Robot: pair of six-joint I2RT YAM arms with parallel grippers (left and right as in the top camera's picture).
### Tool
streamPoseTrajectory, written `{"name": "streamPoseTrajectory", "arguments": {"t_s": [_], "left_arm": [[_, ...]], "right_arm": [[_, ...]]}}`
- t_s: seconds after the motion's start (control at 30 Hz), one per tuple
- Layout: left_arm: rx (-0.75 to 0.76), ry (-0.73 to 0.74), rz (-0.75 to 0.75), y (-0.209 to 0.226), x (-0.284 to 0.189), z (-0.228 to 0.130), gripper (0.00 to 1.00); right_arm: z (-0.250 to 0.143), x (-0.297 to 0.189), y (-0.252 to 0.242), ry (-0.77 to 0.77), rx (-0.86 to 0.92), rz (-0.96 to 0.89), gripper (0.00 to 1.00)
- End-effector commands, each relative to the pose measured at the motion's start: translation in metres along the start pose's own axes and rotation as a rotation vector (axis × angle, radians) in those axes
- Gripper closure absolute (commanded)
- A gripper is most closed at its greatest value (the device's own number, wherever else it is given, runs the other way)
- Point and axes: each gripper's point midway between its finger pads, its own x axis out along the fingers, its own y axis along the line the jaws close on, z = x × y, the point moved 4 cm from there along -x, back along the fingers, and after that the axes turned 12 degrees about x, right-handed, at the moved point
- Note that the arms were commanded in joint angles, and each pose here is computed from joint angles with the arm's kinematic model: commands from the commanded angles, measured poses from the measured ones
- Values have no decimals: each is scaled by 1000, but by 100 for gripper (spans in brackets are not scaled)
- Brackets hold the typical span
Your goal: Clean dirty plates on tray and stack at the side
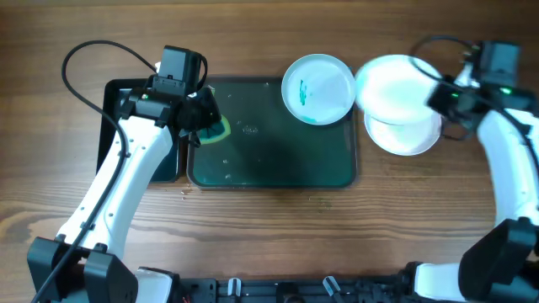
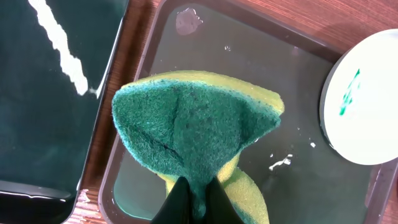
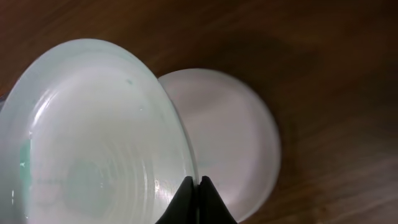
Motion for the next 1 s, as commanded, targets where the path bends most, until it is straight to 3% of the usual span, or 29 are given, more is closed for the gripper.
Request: {"name": "streamPoseTrajectory", "arguments": {"t_s": [0.0, 0.17, 0.3, 0.33, 0.37, 0.43, 0.5, 0.7, 0.8, 0.97], "left_arm": [[18, 10, -3, 0, 3, -2, 96], [18, 11, -7, -1, 3, -2, 96], [18, 11, -8, -1, 3, -2, 96], [18, 14, -14, -2, 3, -2, 96], [18, 16, -21, -3, 3, -2, 96], [18, 20, -31, -4, 3, -3, 96], [18, 19, -31, -4, 3, -3, 96], [10, 40, -55, -7, 6, -5, 96], [9, 117, -100, -14, 22, -14, 96], [21, 200, -93, -17, 44, -25, 96]], "right_arm": [[4, 9, -50, -57, 103, -161, 96], [-11, 40, -64, -86, 104, -167, 96], [-30, 63, -58, -12, 96, -99, 93], [-34, 67, -57, 7, 85, -103, 82], [-38, 70, -54, 20, 72, -103, 61], [-40, 68, -43, 32, 31, -71, 43], [-34, 58, -26, 51, -12, -27, 36], [-22, 9, 80, 70, -183, 246, 37], [-47, 33, 112, 148, -255, 294, 49], [-76, 82, 126, 229, -309, 281, 52]]}}
